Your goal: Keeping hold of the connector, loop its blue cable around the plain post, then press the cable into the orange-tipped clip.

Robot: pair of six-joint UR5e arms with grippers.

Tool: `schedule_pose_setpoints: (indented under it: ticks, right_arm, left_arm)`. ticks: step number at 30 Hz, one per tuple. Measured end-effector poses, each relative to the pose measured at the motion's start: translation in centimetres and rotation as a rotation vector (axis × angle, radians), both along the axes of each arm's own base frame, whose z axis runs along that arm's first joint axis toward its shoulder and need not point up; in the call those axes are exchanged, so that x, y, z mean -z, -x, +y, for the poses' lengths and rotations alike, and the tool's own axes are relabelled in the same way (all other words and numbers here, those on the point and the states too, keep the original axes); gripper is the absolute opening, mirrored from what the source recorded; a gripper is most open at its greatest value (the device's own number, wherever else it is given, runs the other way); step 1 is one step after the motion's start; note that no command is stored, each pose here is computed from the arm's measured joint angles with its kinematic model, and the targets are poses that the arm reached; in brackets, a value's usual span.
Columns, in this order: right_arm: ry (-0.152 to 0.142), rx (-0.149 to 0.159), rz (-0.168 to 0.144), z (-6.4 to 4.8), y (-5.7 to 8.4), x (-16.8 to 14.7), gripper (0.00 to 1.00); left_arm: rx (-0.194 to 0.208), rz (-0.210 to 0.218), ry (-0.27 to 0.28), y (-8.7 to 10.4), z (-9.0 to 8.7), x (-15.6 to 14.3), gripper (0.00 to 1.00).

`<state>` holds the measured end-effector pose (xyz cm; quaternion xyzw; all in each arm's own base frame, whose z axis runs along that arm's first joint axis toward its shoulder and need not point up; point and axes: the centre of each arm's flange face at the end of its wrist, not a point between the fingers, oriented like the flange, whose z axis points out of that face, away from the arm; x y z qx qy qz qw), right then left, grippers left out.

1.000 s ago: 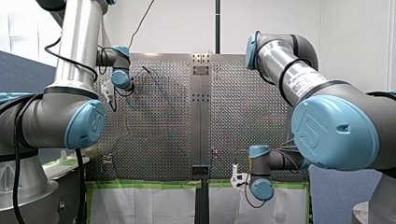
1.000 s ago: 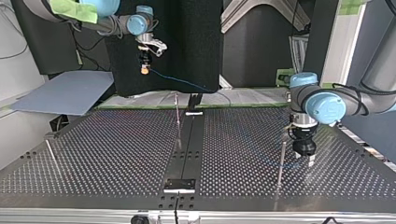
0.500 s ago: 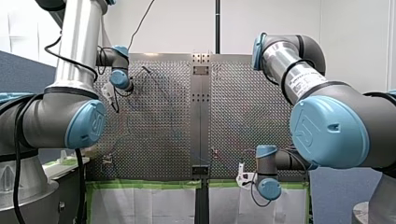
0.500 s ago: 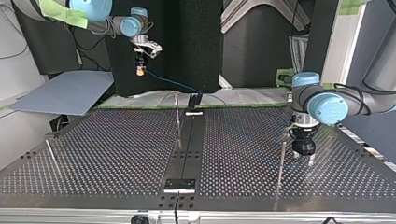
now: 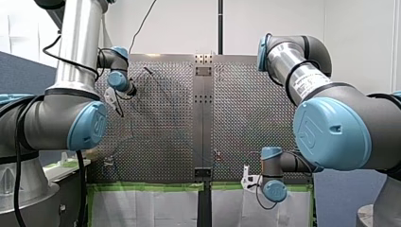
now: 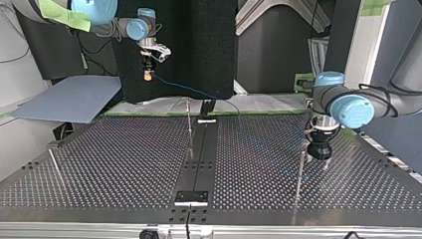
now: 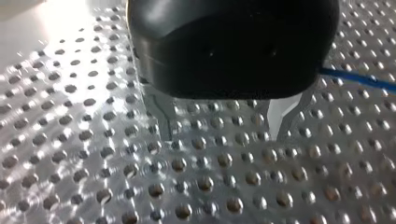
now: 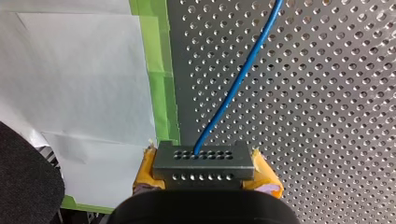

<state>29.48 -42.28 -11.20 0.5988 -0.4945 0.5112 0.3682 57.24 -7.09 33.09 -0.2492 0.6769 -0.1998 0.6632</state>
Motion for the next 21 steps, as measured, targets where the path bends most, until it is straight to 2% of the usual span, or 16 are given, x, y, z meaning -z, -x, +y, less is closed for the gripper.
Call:
schedule_pose_setpoints:
  ticks: [6,17,21]
  right_arm:
    - [-0.004,0.0,0.002,0.04,0.03,0.03,0.0]
    - [-0.006,-0.001,0.002,0.07,0.03,0.05,0.0]
    - [-0.007,-0.008,0.001,0.09,-0.03,0.06,0.0]
  left_arm:
    - [0.028,-0.009,0.019,0.23,-0.26,-0.39,1.0]
    - [0.025,-0.016,0.043,0.45,0.3,-0.76,1.0]
    - [0.04,-0.017,0.06,0.48,0.37,-0.82,1.0]
